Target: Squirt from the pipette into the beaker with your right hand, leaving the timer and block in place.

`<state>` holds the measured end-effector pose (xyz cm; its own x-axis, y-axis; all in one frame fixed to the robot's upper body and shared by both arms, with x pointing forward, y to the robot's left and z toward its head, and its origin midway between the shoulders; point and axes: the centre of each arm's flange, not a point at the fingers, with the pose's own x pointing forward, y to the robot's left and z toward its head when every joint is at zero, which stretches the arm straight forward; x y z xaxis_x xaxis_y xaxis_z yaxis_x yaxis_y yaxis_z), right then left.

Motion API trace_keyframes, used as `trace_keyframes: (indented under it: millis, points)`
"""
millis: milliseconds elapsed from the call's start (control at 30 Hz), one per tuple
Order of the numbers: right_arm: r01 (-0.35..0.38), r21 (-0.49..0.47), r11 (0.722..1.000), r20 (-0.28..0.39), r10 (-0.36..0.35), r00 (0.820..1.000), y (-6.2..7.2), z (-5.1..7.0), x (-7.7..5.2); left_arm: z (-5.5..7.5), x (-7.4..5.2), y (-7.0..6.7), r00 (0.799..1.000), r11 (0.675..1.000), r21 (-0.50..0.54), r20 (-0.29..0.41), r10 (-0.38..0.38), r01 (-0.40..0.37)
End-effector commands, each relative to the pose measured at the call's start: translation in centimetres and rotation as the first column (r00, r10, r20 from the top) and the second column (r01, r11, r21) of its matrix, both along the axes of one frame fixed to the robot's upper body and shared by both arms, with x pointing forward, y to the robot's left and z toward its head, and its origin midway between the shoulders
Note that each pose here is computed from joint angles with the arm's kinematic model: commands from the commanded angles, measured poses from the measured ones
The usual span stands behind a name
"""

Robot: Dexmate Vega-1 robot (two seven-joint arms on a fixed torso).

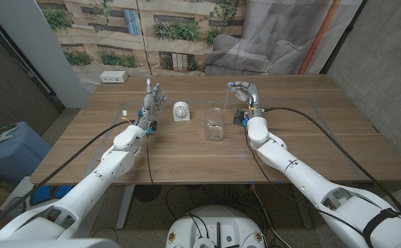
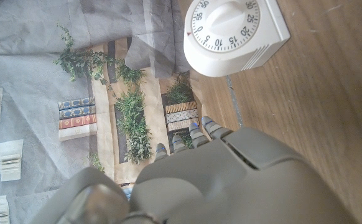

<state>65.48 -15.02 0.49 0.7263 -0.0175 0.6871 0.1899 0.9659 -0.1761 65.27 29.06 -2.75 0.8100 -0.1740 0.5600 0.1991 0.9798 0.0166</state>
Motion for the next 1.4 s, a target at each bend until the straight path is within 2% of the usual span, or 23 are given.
trace_keyframes:
  millis: [33, 967, 1400]
  points:
    - [-0.015, -0.019, 1.0, -0.005, 0.015, 1.0, 0.0, 0.1, -0.1, 0.0, 0.0, 0.0, 1.0, 1.0, 0.0, 0.0, 0.0, 0.0]
    - [-0.029, -0.047, 0.998, -0.014, 0.029, 0.999, -0.4, 0.4, -0.3, 0.0, 0.0, 0.0, 1.0, 1.0, 0.0, 0.0, 0.0, 0.0]
    - [-0.057, -0.059, 0.997, -0.002, 0.057, 0.998, -0.4, 1.5, -1.2, 0.0, 0.0, 0.0, 1.0, 1.0, 0.0, 0.0, 0.0, 0.0]
